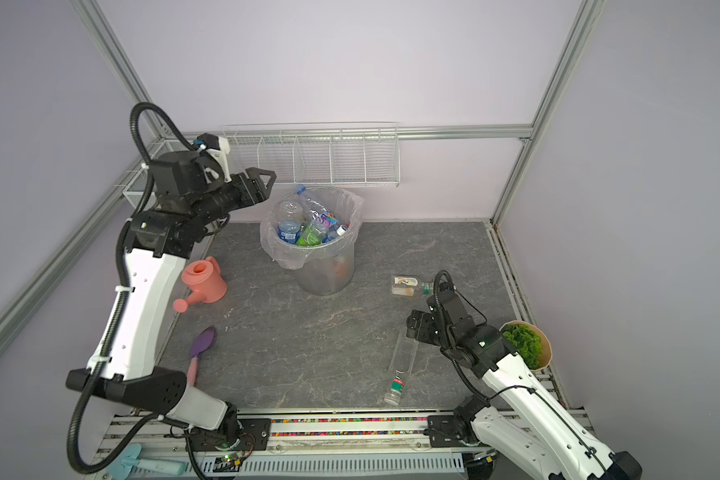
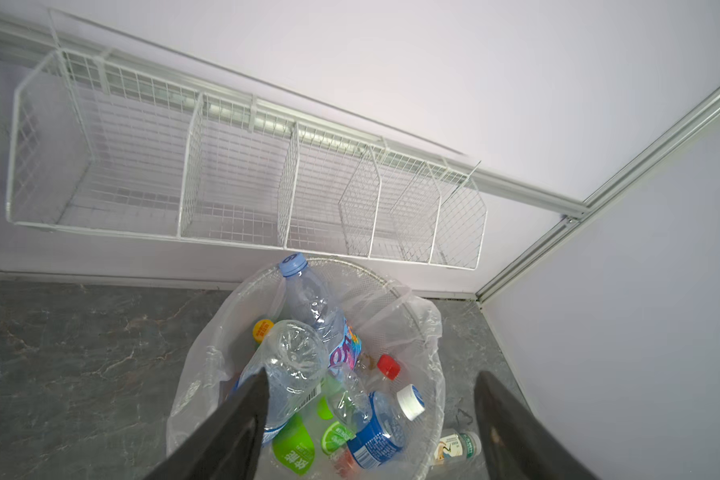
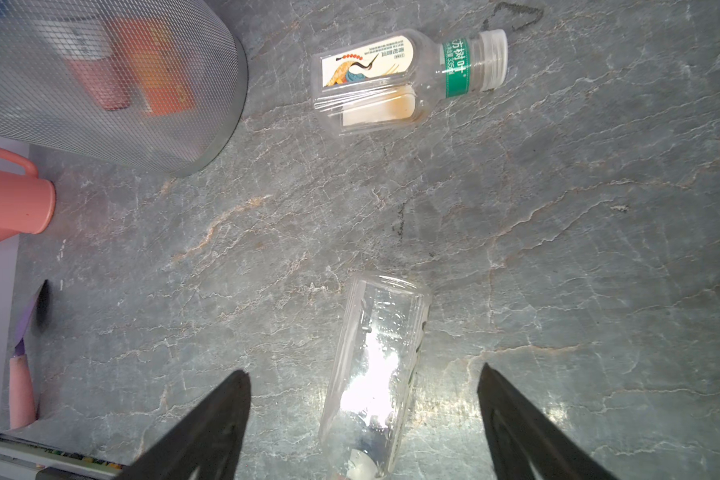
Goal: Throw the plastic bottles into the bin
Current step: 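Draw the left gripper back while the right gripper reaches toward the bird-label bottle, then lower the right gripper and close it on the bird-label bottle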
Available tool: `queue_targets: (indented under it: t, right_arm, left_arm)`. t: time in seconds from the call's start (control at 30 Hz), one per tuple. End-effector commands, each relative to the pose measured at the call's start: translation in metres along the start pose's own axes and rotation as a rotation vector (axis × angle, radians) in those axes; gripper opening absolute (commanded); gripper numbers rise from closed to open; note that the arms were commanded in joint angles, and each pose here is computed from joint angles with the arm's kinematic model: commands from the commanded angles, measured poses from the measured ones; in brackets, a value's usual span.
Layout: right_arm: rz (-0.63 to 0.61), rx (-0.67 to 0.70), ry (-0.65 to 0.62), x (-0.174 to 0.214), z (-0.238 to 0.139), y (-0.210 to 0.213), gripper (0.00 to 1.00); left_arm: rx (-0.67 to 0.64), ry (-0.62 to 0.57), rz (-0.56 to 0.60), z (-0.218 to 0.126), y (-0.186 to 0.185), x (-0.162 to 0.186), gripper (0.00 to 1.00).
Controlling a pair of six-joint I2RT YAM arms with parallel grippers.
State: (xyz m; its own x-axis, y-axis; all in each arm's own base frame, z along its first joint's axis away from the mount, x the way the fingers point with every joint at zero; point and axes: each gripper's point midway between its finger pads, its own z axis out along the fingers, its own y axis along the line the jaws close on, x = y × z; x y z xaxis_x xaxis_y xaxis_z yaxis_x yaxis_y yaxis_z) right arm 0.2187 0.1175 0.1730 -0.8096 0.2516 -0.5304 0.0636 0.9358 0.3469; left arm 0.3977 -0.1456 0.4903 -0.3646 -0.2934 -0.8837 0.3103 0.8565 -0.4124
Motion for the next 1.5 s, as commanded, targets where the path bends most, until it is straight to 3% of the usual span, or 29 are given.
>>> queue_targets:
  t: [0.0,0.23,0.37,0.5,0.73,0.87,1.13,1.47]
  right_arm:
    - [-0.022,0.010,-0.008,-0.010,-0.002,0.007,0.88]
    - [-0.070,0.055,0.002,-0.026,0.007,0.014,0.88]
    - [-0.175,0.076,0.005,-0.044,0.016,0.022,0.88]
    - [-0.423,-0.007,-0.007,-0.061,0.033,0.050,0.88]
    - [-0.806,-0.030,-0.074,-0.094,0.053,0.071,0.88]
    - [-0.946,-0.063,0.051,-0.097,0.076,0.068,0.88]
    - [-1.051,-0.166,0.362,-0.077,0.127,0.035,0.88]
    - [-1.209,-0.064,0.426,-0.095,0.173,0.017,0.88]
  left_arm:
    - [-0.027,-0.025,-0.006,-0.009,0.009,0.009,0.78]
    - [-0.030,-0.015,-0.036,-0.043,0.017,0.044,0.78]
    - [-0.035,0.007,-0.052,-0.055,0.023,0.066,0.78]
    - [-0.024,0.034,-0.086,-0.065,0.028,0.090,0.78]
    - [-0.035,0.071,-0.113,-0.083,0.036,0.120,0.78]
    - [-0.029,0.078,-0.118,-0.093,0.036,0.127,0.78]
    - [-0.003,0.110,-0.154,-0.104,0.036,0.149,0.77]
    - [-0.003,0.136,-0.150,-0.112,0.039,0.164,0.77]
